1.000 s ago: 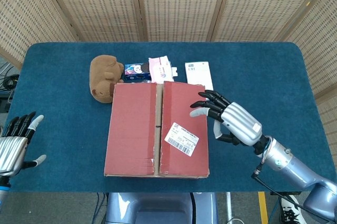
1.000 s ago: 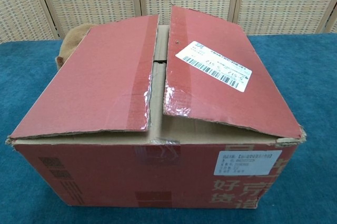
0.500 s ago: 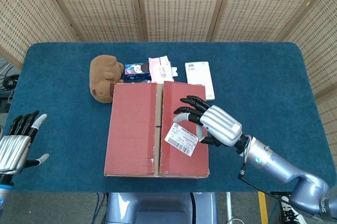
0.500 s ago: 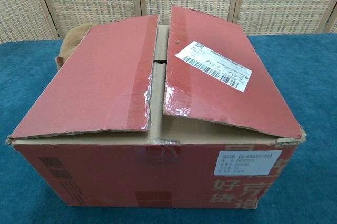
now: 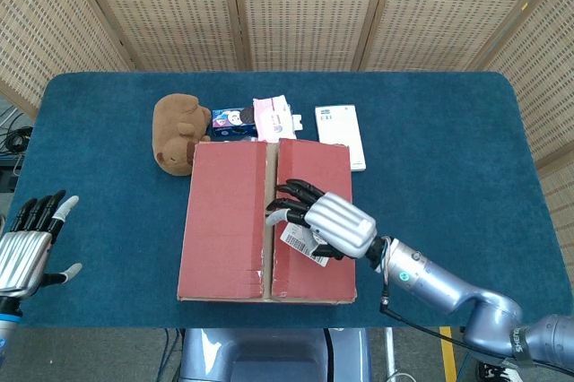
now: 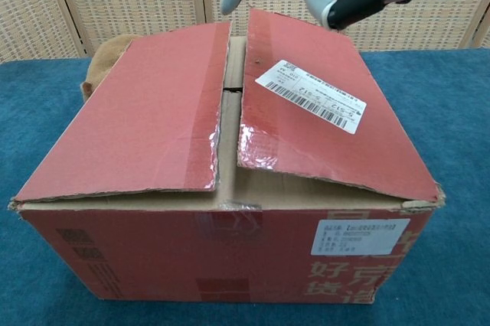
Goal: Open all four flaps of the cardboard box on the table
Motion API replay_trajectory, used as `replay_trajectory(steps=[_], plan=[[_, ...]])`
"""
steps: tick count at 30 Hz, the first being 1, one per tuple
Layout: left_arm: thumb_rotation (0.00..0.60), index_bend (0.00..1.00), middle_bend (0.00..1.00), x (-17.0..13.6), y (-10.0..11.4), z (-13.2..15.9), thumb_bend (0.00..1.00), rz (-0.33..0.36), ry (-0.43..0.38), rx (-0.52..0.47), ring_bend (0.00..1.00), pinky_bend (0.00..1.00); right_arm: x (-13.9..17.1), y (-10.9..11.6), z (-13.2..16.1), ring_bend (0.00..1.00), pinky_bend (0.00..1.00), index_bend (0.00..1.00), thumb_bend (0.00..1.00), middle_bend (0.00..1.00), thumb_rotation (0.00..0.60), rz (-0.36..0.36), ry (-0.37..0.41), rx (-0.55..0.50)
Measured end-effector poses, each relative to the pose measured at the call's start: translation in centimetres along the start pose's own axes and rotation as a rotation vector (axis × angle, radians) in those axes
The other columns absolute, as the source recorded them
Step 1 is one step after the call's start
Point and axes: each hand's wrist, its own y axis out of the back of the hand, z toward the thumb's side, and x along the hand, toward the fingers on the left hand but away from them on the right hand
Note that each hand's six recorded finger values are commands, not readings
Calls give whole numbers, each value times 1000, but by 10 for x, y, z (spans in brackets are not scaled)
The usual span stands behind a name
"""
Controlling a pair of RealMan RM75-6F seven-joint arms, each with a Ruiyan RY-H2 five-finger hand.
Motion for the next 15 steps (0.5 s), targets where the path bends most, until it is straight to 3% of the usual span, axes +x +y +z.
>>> replay_trajectory(steps=[15], plan=[[600,28,0,2,-7,-13,185,-22,30,-11,0,0,-21,-19,-5,0,0,271,1000,201,600,33,-29,17]])
